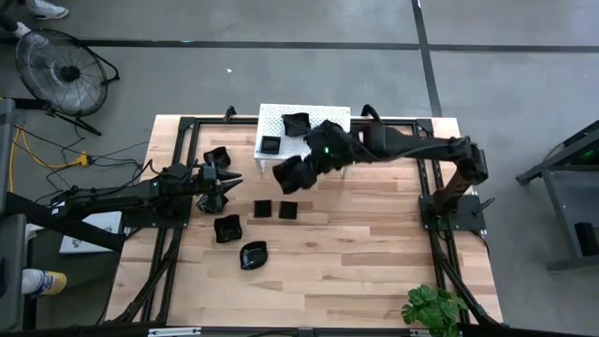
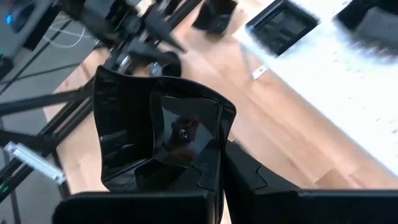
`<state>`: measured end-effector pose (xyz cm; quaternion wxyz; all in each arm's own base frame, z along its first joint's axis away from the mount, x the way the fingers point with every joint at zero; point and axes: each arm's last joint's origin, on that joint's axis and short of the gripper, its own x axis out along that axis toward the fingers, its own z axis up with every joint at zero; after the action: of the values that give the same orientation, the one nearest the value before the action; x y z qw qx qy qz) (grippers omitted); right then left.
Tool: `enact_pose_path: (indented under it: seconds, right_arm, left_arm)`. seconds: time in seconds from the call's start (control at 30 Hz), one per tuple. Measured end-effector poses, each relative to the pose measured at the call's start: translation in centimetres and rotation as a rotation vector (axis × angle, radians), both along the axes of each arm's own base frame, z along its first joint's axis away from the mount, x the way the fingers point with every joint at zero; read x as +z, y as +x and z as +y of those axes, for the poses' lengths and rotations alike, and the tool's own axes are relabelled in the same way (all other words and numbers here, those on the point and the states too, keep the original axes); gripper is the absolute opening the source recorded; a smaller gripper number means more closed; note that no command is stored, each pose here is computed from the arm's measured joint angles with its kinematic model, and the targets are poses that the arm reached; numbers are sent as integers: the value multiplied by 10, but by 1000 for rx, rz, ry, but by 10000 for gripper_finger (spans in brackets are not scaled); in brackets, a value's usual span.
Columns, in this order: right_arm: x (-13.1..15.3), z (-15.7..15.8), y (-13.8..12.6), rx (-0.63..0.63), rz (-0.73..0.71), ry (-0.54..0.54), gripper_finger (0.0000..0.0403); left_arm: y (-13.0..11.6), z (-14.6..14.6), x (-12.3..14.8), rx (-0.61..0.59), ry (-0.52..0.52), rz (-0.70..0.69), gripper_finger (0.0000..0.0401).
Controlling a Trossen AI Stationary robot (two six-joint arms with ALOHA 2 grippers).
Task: Pick & Place Mini shaped plates
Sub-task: Stack the distorted square plate on top of the other distorted square plates on the shelf
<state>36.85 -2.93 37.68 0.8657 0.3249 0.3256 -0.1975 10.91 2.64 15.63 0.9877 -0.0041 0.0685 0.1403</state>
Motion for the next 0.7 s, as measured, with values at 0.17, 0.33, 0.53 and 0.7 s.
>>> enact_pose_path:
  seconds: [0.17, 0.33, 0.53, 0.7]
  right_arm:
    - [3, -39, -2, -11, -43, 16, 2]
    - [4, -84, -13, -93, -62, 27, 5]
    - [1, -133, -30, -220, -62, 31, 2]
    - [-11, -161, -30, -283, -55, 45, 8]
  left_arm:
    - [0, 0, 0, 0, 0, 0, 73]
    - [0, 0, 0, 0, 0, 0, 73]
    - [0, 0, 0, 1, 0, 0, 73]
    - [0, 0, 0, 0, 0, 0, 73]
